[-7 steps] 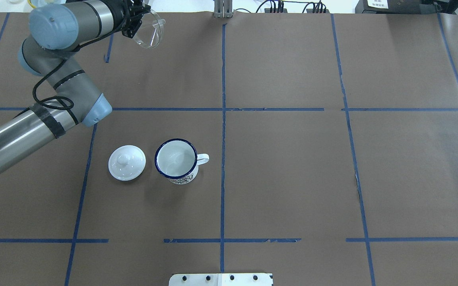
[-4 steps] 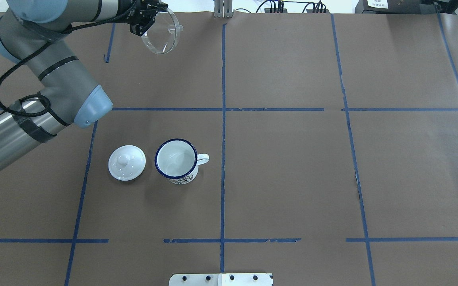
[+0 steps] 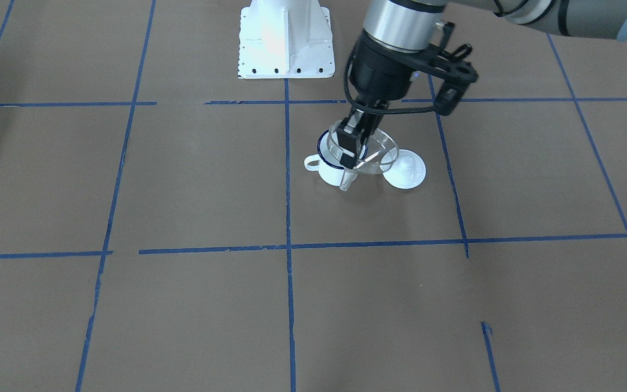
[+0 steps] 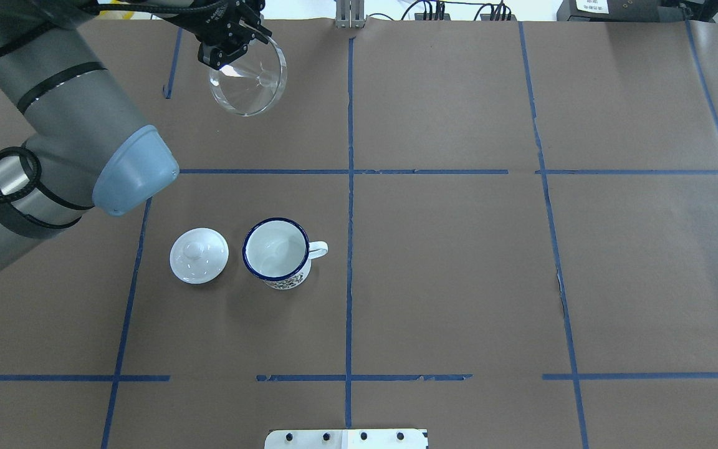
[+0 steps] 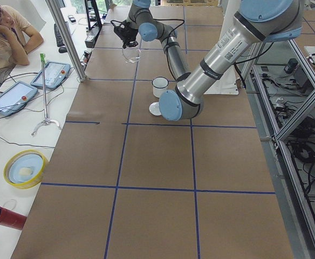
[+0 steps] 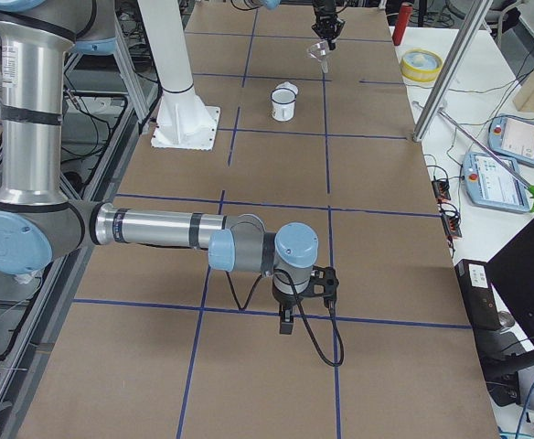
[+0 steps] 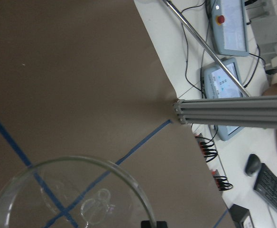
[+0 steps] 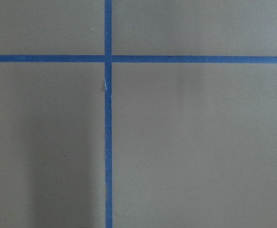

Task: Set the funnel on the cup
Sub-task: 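Lift the funnel and carry it over the open mug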

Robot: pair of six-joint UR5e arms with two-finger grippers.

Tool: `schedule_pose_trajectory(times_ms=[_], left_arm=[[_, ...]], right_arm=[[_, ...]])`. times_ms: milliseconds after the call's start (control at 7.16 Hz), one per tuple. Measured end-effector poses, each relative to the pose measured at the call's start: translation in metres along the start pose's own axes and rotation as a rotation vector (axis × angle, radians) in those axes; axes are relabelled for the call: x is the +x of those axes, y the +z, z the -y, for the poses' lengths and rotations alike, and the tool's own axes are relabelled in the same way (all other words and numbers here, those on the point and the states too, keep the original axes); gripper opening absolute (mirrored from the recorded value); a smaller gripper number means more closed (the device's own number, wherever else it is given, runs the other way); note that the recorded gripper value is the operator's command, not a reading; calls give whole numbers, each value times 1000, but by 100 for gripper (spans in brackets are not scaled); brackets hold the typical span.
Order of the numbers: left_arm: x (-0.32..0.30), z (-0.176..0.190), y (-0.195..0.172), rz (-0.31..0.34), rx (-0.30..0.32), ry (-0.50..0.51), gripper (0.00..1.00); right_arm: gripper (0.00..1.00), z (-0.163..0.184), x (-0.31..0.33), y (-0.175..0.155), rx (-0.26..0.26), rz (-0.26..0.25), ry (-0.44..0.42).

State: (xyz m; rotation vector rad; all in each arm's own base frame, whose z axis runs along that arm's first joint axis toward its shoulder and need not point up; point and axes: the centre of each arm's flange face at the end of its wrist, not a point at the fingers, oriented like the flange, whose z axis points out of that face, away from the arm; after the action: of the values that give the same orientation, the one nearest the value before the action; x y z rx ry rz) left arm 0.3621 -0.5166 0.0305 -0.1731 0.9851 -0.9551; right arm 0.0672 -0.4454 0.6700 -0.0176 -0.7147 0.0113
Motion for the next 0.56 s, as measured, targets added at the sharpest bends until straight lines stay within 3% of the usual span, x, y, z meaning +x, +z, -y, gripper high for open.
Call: schedule_pose_trajectory(times_ms=[279,419,559], left_arm=[[-5,-54,18,264,-9,164,0],[-11,-70,41,345,-32,225,0],[-19,-79,61,372,-53,263,0]], right_arm=[[100,0,0,0,0,0,0],[100,0,0,0,0,0,0],[100,0,0,0,0,0,0]])
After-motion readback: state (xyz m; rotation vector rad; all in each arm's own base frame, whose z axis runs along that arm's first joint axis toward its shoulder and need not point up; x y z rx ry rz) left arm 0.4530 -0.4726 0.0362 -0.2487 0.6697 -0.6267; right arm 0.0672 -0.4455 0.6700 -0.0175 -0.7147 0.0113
